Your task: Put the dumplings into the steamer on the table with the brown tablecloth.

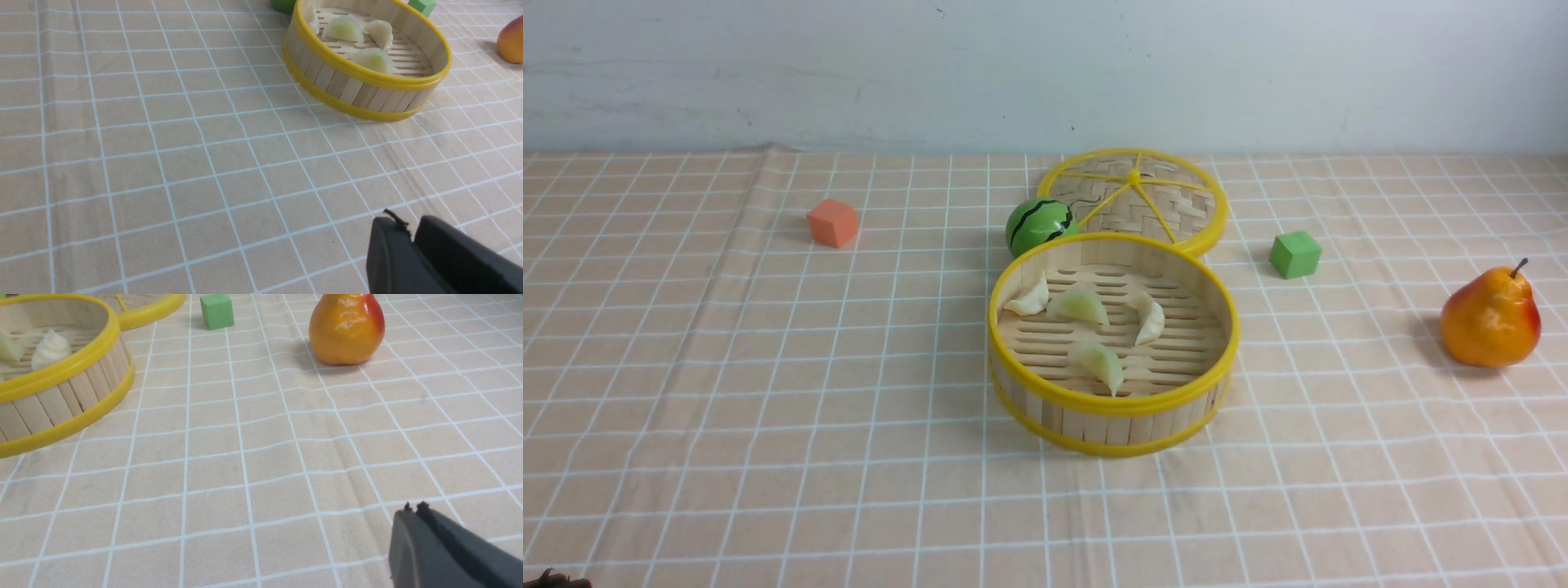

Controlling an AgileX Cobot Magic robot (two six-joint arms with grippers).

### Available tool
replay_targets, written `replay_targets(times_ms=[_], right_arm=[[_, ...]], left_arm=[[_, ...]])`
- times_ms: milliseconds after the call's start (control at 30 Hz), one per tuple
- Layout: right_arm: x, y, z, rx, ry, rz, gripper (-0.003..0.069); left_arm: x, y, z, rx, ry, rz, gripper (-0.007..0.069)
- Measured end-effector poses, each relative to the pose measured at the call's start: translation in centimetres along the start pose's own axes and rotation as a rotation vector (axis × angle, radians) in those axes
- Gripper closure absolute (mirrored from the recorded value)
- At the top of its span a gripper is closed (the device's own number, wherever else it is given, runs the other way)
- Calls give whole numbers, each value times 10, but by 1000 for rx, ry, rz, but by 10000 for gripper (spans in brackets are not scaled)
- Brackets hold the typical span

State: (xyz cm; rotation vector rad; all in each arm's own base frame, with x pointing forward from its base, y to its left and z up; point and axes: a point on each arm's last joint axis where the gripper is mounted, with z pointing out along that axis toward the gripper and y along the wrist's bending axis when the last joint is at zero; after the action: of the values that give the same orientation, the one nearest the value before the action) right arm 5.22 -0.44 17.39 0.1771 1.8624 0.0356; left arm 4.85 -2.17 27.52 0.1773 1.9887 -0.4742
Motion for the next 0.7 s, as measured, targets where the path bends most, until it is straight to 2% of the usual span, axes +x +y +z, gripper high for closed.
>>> replay_targets(times_ms=[400,700], right_arm=[[0,5,0,-80,13,-25,680],[1,5,0,-85,15,-16,676]], left_arm=[[0,0,0,0,1,0,534],[0,0,0,0,1,0,525]])
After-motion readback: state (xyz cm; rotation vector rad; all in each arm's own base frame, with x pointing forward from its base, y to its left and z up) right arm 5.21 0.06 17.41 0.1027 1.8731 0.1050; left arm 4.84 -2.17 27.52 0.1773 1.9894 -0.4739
